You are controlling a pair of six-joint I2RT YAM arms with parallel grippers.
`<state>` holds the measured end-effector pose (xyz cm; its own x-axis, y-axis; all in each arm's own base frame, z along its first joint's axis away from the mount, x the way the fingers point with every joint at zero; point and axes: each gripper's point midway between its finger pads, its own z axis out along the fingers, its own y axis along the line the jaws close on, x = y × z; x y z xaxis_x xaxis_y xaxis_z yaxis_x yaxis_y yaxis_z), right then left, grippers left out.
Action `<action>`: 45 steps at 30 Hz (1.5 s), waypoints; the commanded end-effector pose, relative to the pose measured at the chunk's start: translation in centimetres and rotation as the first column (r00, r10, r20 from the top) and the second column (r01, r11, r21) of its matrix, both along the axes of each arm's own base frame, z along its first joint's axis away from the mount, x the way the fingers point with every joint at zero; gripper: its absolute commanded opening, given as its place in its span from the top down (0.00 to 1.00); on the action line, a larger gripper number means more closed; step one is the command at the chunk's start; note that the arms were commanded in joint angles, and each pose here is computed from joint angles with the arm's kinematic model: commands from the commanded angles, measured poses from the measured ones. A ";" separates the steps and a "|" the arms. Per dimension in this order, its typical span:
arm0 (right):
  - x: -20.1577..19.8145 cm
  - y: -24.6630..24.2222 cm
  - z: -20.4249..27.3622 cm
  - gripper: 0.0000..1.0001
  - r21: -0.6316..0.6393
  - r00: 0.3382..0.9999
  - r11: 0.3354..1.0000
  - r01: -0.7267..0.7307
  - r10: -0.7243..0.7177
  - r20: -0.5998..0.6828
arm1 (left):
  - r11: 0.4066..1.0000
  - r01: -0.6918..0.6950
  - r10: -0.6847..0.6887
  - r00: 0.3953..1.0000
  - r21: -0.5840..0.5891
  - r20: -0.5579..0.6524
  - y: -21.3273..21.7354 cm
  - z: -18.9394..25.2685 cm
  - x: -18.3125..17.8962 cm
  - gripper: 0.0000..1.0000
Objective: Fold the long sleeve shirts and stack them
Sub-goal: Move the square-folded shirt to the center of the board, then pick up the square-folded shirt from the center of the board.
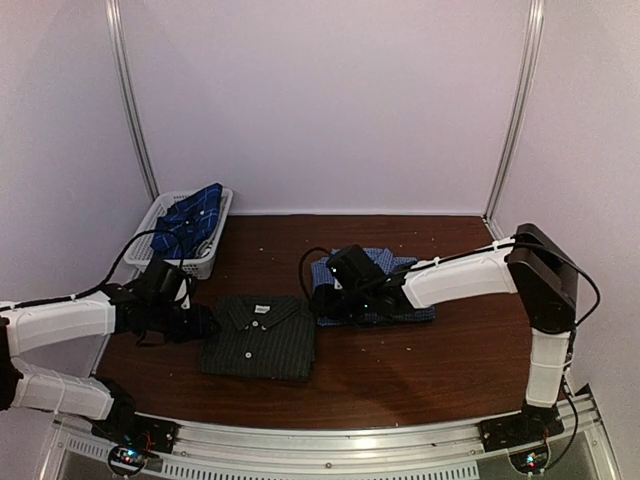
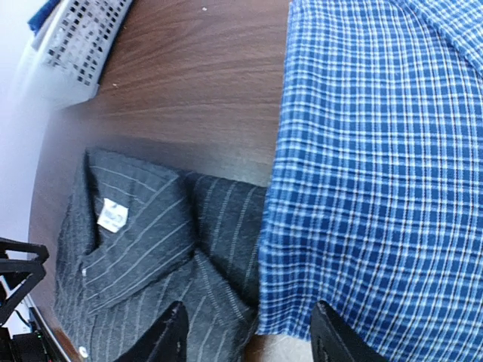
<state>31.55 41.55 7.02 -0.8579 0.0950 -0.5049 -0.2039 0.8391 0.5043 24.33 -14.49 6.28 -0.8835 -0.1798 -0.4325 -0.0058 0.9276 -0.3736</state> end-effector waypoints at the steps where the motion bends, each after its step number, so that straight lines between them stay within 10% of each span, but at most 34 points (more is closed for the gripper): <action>1: -2.0 0.9 4.0 0.39 0.045 0.996 0.998 -0.050 0.046 0.072 | 1.000 0.005 -0.005 0.998 -0.005 0.056 0.2 1.2 1.9 0.43; 29: -5.5 2.5 -2.7 0.40 0.036 0.996 0.996 -0.081 0.083 -0.039 | 0.996 0.044 -0.049 0.996 -0.071 -0.068 -0.2 -3.4 3.1 0.32; 36: -5.6 3.9 -3.1 0.47 0.066 0.993 0.993 -0.099 0.103 -0.057 | 0.992 0.048 -0.058 0.995 -0.113 -0.083 -0.9 -3.8 2.0 0.46; 45: -5.0 5.4 -2.4 0.71 0.065 0.991 0.990 -0.127 0.130 -0.037 | 0.981 0.066 -0.078 0.995 -0.182 -0.057 -2.4 -2.1 1.5 0.94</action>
<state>26.07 45.70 3.77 -0.8935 0.0248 -0.4483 -0.2588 0.7874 0.5595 25.64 -15.65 2.60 -0.9318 -0.1814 -0.3143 -0.0082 0.8764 -0.4816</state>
